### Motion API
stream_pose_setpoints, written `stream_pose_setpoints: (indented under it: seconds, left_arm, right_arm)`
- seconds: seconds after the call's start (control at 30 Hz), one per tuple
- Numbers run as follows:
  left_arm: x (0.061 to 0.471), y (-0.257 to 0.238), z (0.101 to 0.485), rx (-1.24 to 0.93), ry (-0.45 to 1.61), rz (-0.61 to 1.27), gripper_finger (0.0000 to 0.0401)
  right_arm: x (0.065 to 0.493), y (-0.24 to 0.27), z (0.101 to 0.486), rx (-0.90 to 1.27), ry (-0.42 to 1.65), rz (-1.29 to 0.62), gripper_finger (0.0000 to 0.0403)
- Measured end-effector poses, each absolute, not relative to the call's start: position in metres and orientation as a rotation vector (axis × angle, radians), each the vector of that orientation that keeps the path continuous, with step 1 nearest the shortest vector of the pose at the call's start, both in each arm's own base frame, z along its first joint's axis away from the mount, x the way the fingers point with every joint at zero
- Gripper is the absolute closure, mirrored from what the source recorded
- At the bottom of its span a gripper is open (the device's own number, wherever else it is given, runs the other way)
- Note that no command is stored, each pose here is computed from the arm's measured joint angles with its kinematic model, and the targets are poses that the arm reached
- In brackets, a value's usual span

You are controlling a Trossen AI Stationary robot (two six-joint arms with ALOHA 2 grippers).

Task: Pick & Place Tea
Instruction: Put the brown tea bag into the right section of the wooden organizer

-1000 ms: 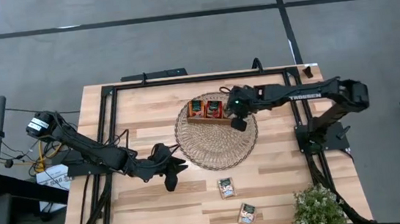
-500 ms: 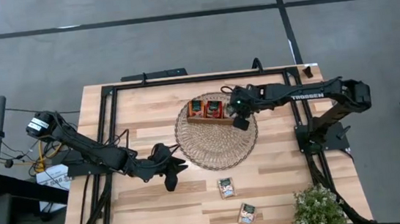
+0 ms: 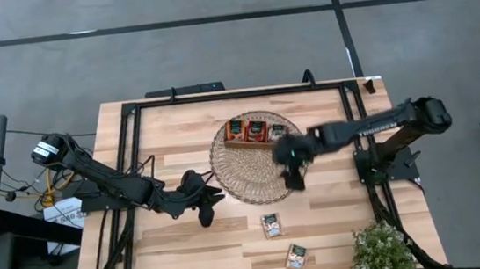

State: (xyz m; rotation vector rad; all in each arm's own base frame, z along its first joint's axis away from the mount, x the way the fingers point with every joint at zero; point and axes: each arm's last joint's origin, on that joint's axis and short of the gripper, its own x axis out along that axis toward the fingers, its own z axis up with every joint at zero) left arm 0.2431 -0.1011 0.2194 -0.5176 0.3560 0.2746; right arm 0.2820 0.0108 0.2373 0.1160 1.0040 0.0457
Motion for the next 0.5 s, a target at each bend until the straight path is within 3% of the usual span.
stream_pose_setpoints:
  seconds: [0.23,0.5]
  left_arm:
    - [0.243,-0.101,0.22,-0.525,0.348,0.278,0.03]
    - [0.244,-0.101,0.221,-0.535,0.338,0.275,0.03]
  right_arm:
    - [0.296,0.084,0.22,0.05,0.947,0.199,0.0197]
    - [0.309,0.116,0.174,-0.022,1.022,0.238,0.0214]
